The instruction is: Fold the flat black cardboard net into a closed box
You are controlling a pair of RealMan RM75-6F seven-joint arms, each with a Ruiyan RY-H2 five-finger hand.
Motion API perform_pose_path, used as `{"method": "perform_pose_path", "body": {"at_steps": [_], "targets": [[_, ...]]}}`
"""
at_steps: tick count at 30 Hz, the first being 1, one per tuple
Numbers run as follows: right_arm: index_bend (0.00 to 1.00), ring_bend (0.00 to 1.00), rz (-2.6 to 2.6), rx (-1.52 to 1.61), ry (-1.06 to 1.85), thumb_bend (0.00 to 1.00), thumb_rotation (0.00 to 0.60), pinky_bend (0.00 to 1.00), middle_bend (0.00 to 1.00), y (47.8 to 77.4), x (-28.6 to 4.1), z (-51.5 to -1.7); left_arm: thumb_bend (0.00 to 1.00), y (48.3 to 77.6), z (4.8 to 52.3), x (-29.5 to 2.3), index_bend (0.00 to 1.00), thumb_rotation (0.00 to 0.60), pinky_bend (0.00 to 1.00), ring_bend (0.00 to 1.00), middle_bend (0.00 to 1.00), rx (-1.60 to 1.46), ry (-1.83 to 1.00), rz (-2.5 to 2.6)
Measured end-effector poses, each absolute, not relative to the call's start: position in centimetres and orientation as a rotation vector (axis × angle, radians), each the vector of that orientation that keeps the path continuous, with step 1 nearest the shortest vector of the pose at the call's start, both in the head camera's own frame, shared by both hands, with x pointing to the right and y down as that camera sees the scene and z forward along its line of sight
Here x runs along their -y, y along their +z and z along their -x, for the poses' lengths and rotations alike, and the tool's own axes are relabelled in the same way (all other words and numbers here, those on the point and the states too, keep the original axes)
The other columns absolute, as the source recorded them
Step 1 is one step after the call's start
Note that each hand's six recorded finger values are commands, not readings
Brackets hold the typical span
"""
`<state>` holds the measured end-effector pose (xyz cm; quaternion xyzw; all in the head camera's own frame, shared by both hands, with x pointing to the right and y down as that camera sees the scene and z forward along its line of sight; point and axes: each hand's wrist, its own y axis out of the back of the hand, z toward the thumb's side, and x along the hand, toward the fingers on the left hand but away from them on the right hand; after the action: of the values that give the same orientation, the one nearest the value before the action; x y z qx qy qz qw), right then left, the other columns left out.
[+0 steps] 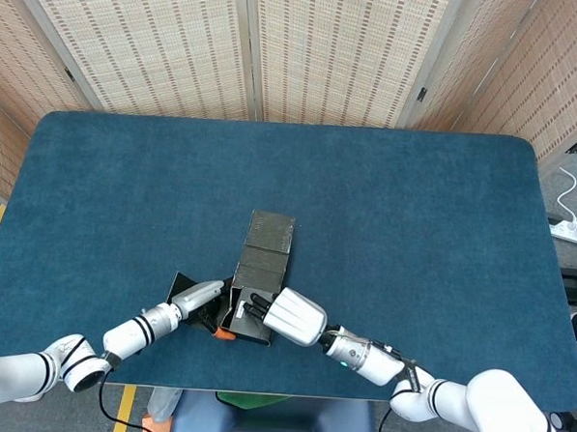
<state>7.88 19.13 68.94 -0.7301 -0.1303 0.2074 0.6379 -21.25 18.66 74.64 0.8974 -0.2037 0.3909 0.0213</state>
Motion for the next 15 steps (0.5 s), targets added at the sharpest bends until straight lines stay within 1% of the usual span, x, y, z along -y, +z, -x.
{"method": "perform_pose_path", "body": {"at_steps": [5, 15], "targets": [[0.32, 0.86, 1.665, 0.289, 0.476, 0.12, 0.6, 0.99, 0.37, 69.0, -19.36, -8.29, 0.18, 74.49, 21.24, -18.55, 0.0, 0.6, 0.69, 0.46, 0.04, 0.638, 1.199, -2.778], [0.32, 0.86, 1.657, 0.264, 0.474, 0.12, 0.6, 0.99, 0.38, 69.27, -19.95, -8.44, 0.18, 74.36, 21.1, -18.62, 0.0, 0.6, 0.69, 0.46, 0.03, 0.628, 1.193, -2.781]]}}
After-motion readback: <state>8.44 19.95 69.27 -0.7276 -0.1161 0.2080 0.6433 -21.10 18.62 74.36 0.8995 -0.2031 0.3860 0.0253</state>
